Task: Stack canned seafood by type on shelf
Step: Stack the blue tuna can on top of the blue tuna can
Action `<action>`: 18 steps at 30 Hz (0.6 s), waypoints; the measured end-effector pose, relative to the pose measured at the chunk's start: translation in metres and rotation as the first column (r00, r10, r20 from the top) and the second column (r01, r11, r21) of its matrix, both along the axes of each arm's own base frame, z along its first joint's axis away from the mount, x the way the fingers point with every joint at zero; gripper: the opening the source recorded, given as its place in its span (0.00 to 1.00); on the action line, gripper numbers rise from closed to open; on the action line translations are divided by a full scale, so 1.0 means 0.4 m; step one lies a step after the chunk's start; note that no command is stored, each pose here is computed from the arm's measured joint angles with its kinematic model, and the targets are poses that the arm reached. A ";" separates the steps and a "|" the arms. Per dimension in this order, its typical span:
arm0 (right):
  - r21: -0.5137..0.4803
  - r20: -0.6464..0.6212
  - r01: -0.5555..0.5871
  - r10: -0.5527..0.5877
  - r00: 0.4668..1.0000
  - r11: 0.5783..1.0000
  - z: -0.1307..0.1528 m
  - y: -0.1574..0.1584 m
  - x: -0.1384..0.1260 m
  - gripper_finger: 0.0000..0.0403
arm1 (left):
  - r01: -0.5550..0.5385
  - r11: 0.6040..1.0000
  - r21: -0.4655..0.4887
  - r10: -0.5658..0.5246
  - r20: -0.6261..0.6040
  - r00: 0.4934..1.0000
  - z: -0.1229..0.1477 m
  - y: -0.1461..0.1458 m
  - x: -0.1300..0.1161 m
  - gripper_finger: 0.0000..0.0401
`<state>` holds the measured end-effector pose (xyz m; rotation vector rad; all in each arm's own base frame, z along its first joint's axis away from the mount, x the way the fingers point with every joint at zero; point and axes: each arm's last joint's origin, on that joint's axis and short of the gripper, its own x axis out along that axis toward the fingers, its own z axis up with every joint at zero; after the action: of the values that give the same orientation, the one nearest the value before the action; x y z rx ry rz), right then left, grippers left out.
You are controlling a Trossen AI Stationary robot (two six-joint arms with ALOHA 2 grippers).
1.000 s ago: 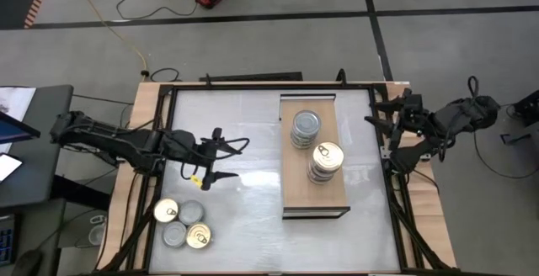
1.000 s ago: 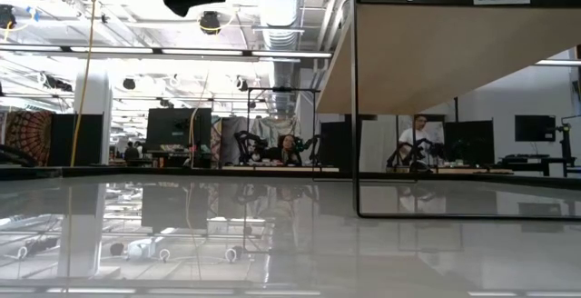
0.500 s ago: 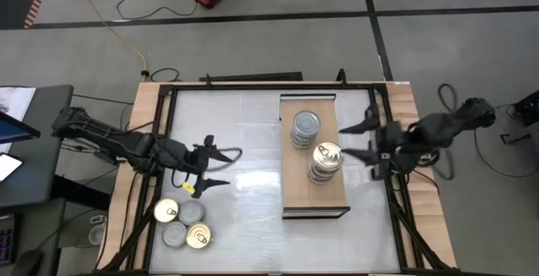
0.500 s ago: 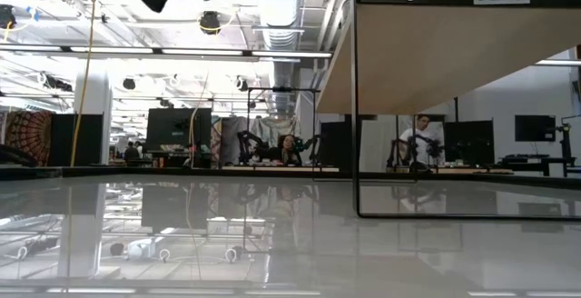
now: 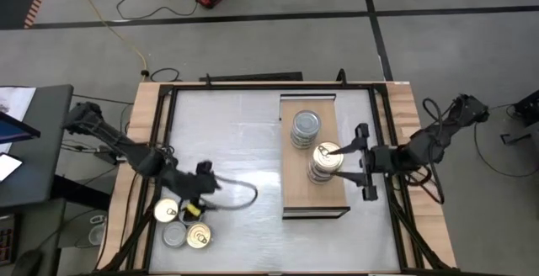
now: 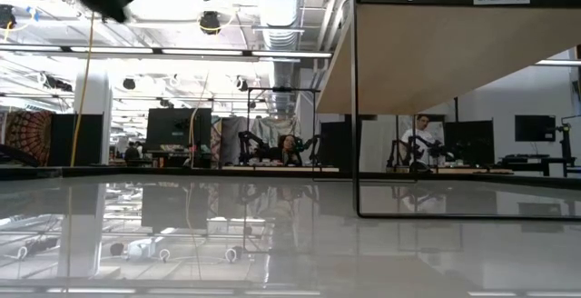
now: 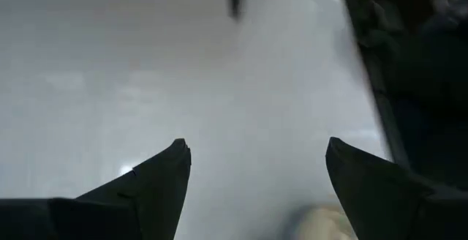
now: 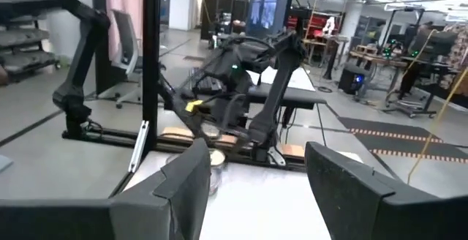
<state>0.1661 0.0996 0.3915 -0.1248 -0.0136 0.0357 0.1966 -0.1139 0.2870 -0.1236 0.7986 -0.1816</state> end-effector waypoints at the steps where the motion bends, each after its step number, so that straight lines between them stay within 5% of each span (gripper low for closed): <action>1: -0.005 -0.007 -0.001 0.001 1.000 1.000 -0.004 0.008 0.001 0.61 | 0.017 1.000 -0.016 -0.018 -0.022 1.000 -0.010 -0.016 0.003 0.76; 18: -0.084 -0.032 0.031 -0.033 0.999 0.996 -0.051 0.132 0.029 0.61 | 0.056 0.997 -0.049 -0.070 -0.378 0.923 -0.158 -0.254 0.001 0.59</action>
<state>0.1779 0.1524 0.3710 -0.2081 0.0228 0.0064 0.1969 -0.2154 0.2237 -0.1713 1.1883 -0.2376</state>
